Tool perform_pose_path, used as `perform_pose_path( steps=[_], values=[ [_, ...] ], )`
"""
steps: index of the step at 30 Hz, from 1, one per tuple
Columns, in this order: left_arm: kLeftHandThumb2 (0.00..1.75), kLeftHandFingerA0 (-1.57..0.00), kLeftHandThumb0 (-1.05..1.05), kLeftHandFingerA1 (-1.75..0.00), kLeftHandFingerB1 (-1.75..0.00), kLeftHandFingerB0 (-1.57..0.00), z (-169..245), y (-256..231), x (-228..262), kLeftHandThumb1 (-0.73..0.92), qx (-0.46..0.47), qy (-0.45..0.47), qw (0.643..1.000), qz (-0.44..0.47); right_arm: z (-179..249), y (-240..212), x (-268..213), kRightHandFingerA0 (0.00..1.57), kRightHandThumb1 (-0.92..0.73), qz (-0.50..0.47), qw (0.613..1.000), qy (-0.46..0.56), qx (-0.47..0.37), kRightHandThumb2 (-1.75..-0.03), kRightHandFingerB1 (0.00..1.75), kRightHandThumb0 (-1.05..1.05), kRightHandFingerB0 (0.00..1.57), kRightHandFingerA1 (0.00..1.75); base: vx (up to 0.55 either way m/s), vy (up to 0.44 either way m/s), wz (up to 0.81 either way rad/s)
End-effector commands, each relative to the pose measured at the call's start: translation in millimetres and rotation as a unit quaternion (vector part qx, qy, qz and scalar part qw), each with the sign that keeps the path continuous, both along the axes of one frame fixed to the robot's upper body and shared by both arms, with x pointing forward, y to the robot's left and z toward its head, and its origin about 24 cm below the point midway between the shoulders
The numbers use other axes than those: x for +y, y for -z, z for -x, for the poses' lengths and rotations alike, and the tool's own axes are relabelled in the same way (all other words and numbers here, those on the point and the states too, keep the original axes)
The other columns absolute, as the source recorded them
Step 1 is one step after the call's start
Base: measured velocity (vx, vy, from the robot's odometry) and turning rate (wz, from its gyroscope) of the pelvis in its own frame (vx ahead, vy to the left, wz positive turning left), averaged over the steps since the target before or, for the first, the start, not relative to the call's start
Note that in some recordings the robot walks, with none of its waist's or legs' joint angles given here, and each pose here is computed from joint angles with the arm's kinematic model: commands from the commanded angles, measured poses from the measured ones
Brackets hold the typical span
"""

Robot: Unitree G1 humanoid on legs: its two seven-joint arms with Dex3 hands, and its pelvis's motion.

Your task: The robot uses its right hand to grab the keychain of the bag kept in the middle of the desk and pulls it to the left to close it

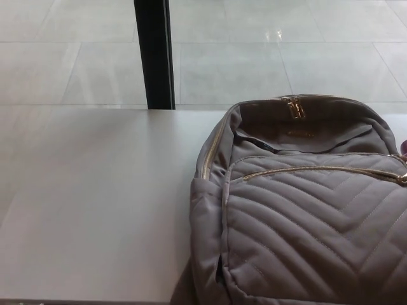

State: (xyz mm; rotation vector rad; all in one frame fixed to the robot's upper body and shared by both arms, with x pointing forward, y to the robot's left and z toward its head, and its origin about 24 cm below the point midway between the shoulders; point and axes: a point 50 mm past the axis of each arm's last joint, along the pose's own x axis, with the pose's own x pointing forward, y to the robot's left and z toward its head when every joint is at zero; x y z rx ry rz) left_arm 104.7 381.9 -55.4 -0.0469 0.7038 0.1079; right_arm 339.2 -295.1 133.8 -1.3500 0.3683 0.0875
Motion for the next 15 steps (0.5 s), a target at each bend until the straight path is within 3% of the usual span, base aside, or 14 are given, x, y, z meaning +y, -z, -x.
perform_pose_path(
  steps=[1,2,3,4,5,6,7,8,10,11,14,15],
  values=[
    [0.87,-0.75,-1.05,-1.06,-1.07,-0.55,0.2,-3.5,4.3,0.87,-0.003,0.001,1.000,-0.013,8.1,17.6,3.4,0.80,-0.81,0.008,0.999,-0.030,-0.012,-0.73,1.40,-0.29,0.63,1.75,0.00,0.000,0.00],
    [0.89,-0.75,-1.05,-1.06,-1.08,-0.55,0.5,-3.4,4.4,0.87,-0.003,0.001,1.000,-0.011,8.6,17.6,3.5,0.79,-0.79,0.008,0.999,-0.032,-0.018,-0.71,1.21,-0.30,0.68,1.72,0.00,0.000,0.00],
    [0.87,-0.76,-1.05,-1.08,-1.10,-0.53,0.6,-3.5,4.4,0.86,-0.003,-0.001,1.000,-0.009,8.9,17.6,3.5,0.79,-0.77,0.010,0.999,-0.032,-0.024,-0.77,1.29,-0.28,0.66,1.73,0.00,0.000,0.00],
    [1.30,-0.75,-1.05,-1.10,-1.12,-0.55,0.7,-3.1,4.6,0.64,-0.002,-0.003,1.000,-0.008,8.8,17.2,3.4,0.82,-0.78,0.011,0.999,-0.030,-0.029,-0.76,1.03,-0.29,0.71,1.70,0.00,0.000,0.00],
    [1.30,-0.76,-1.05,-1.09,-1.11,-0.56,0.9,-2.7,4.8,0.65,-0.001,-0.004,1.000,-0.008,8.8,17.1,3.3,0.82,-0.76,0.008,0.999,-0.029,-0.034,-0.83,1.35,-0.28,0.64,1.73,0.00,0.000,0.00],
    [1.30,-0.76,-1.05,-1.09,-1.11,-0.56,1.1,-2.5,4.9,0.65,-0.001,-0.005,1.000,-0.009,8.8,17.0,3.3,0.82,-0.76,0.004,0.999,-0.028,-0.039,-0.83,1.35,-0.28,0.64,1.73,0.00,0.000,0.00],
    [1.30,-0.75,-1.05,-1.10,-1.11,-0.56,1.0,-2.7,4.9,0.65,-0.001,-0.004,1.000,-0.008,8.8,16.4,3.4,0.82,-0.75,0.003,0.998,-0.029,-0.047,-0.85,1.36,-0.27,0.66,1.74,0.00,0.000,0.00],
    [0.87,-0.75,-1.05,-1.06,-1.07,-0.55,1.4,-2.9,4.8,0.87,-0.001,0.000,1.000,-0.009,9.7,16.4,2.5,0.84,-0.74,-0.002,0.998,-0.027,-0.059,-0.89,1.48,-0.26,0.67,1.75,0.00,0.000,0.00],
    [0.86,-0.75,-1.05,-1.06,-1.06,-0.55,1.3,-3.0,4.9,0.88,0.000,0.001,1.000,-0.011,10.1,16.2,2.1,0.84,-0.73,-0.004,0.998,-0.026,-0.065,-0.92,1.47,-0.27,0.67,1.75,0.00,0.000,0.00],
    [0.87,-0.76,-1.05,-1.07,-1.08,-0.55,1.1,-3.1,4.9,0.88,0.001,0.001,1.000,-0.013,10.3,15.6,1.8,0.85,-0.71,-0.007,0.997,-0.025,-0.073,-0.92,1.35,-0.25,0.69,1.74,0.00,0.000,0.00],
    [0.87,-0.75,-1.05,-1.07,-1.09,-0.52,0.8,-4.0,4.6,0.88,-0.002,0.005,1.000,-0.014,11.1,13.7,0.8,0.86,-0.70,-0.022,0.995,-0.025,-0.099,-0.92,1.47,-0.23,0.68,1.75,0.00,0.000,0.00],
    [1.30,-0.77,-1.05,-1.09,-1.10,-0.54,0.8,-3.6,4.8,0.67,-0.001,0.002,1.000,-0.012,10.6,13.4,0.1,0.84,-0.70,-0.022,0.995,-0.022,-0.099,-0.92,1.50,-0.23,0.66,1.75,0.00,0.000,0.00]
  ],
)
